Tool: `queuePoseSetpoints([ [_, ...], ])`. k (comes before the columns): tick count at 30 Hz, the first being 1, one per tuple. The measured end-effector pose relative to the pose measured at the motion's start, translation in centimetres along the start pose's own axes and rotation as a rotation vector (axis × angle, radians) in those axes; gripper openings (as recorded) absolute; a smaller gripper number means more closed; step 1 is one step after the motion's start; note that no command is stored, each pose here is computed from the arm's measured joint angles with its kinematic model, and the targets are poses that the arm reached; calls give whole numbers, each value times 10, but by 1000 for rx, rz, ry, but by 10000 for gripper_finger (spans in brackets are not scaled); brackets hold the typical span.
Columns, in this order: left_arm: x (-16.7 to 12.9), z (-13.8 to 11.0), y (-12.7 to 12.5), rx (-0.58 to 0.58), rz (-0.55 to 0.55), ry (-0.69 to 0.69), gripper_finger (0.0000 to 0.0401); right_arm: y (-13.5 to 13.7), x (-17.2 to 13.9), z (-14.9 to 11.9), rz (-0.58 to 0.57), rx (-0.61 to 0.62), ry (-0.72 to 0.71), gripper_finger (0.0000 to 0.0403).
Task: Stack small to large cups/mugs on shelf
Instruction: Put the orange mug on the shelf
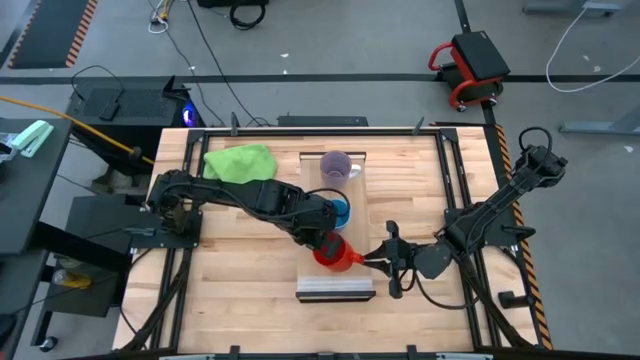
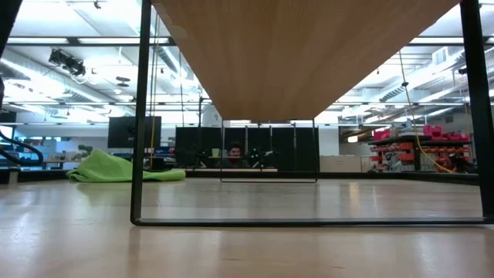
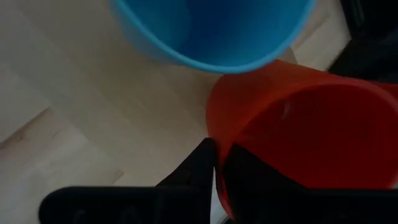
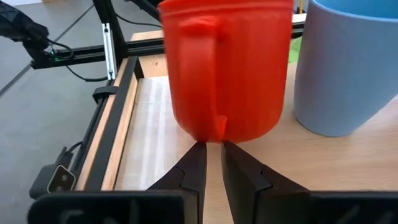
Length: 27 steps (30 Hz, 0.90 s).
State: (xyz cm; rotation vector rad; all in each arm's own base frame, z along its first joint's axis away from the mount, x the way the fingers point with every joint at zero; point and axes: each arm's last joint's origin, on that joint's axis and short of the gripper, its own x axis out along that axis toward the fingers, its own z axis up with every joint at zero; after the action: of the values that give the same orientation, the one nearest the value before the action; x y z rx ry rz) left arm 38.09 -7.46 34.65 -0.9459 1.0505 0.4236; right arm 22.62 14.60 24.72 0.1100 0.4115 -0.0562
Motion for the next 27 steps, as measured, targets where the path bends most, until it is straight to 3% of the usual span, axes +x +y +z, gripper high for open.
queuePoseSetpoints([
  [27,0,-4,2,3,14,46,28,2,-3,-6,6,18,49,56],
])
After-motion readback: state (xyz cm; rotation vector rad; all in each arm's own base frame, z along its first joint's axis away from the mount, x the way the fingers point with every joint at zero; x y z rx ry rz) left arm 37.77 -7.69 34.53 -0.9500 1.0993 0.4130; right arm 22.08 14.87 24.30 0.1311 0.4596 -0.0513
